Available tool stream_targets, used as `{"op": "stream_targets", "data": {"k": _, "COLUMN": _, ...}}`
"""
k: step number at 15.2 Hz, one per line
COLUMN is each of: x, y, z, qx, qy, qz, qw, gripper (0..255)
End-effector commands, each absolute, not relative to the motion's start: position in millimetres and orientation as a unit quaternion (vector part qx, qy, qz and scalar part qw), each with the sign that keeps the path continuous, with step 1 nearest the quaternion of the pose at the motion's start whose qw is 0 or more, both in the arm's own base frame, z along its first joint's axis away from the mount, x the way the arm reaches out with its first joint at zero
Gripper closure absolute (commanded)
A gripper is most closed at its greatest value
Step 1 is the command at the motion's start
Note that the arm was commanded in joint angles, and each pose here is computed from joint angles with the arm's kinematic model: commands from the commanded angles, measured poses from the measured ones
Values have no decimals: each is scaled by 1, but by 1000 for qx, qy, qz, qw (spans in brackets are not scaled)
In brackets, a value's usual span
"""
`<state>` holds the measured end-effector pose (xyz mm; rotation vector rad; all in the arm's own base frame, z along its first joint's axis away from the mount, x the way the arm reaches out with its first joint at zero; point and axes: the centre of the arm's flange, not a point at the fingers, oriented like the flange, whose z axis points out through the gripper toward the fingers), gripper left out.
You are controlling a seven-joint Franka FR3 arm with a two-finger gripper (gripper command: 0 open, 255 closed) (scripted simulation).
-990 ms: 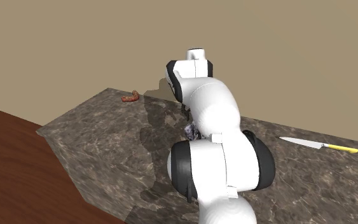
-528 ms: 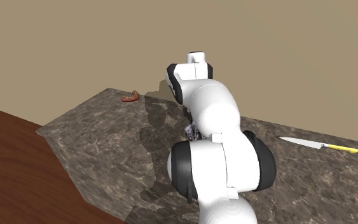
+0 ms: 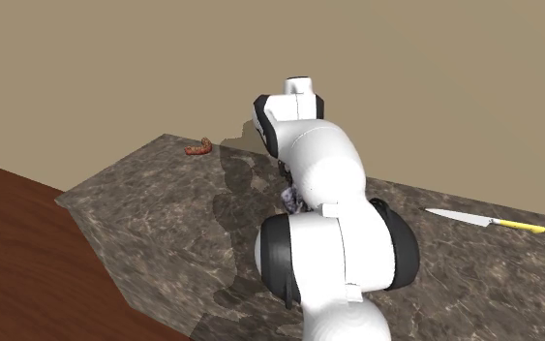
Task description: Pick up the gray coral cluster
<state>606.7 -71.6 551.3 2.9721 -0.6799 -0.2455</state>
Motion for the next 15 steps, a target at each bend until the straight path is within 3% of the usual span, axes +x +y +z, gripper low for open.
{"op": "stream_targets", "data": {"k": 1, "x": 607, "y": -71, "z": 561, "qx": 971, "qy": -222, "qz": -80, "qw": 41, "gripper": 255}}
{"op": "stream_targets", "data": {"k": 15, "x": 607, "y": -71, "z": 625, "qx": 971, "qy": -222, "qz": -80, "qw": 41, "gripper": 255}}
